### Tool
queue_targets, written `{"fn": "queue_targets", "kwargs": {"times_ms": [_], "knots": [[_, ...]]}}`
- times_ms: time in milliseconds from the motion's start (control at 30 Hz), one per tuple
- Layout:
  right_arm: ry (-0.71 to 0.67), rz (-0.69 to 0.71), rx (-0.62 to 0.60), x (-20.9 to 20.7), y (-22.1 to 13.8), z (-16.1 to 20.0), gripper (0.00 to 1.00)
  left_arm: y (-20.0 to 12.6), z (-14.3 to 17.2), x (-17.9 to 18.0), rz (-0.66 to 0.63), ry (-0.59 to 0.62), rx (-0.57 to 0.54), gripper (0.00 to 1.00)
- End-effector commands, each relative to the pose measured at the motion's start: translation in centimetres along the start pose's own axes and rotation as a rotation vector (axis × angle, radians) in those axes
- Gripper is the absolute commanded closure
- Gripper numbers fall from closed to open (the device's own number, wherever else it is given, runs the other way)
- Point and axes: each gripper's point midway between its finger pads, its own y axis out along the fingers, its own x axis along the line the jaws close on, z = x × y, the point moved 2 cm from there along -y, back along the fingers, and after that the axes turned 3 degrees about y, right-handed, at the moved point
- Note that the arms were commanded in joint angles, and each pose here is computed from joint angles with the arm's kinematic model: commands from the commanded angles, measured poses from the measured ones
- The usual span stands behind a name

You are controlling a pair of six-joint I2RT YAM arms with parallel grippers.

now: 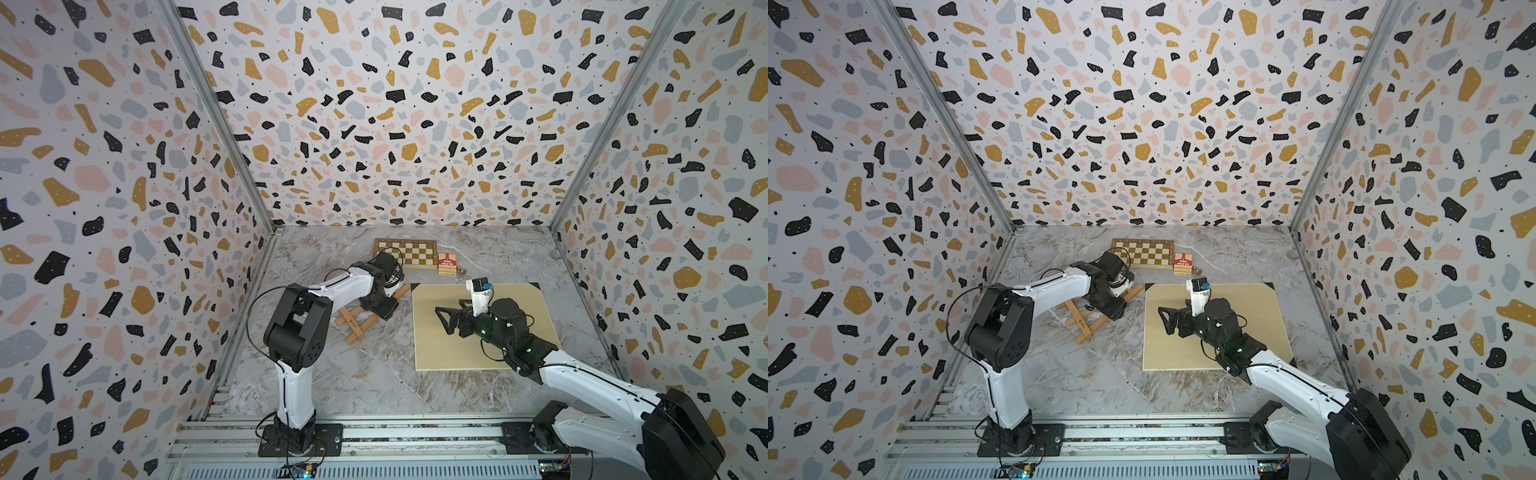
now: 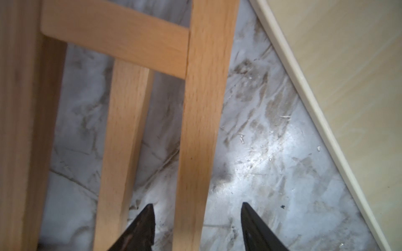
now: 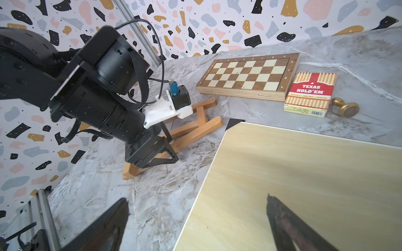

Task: Assemble the easel
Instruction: Pick up the easel at the center of the board.

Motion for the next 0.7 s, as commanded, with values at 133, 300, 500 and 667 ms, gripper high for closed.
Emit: {"fn": "queue_targets", "kwargs": {"times_ms": [133, 300, 500, 667], "knots": [[-0.020, 0.027, -0.030, -0.2, -0.4, -0.6, 0.00, 0.6, 0.0, 0.1, 0.000, 0.029, 0.034, 0.53], [-0.023, 0.045, -0.025, -0.6, -0.4, -0.4, 0.00, 1.5, 0.1, 0.2, 0.001, 0.031, 0.054, 0.57], [-0.033, 0.064, -0.040, -0.8, -0.6, -0.7, 0.00, 1.8, -0.1, 0.2, 0.004, 0.033, 0.052, 0.67], [-0.033, 0.081, -0.049, -1.0, -0.9, -0.9, 0.00, 0.9, -0.4, 0.3, -0.010, 0.046, 0.031, 0.75]]}}
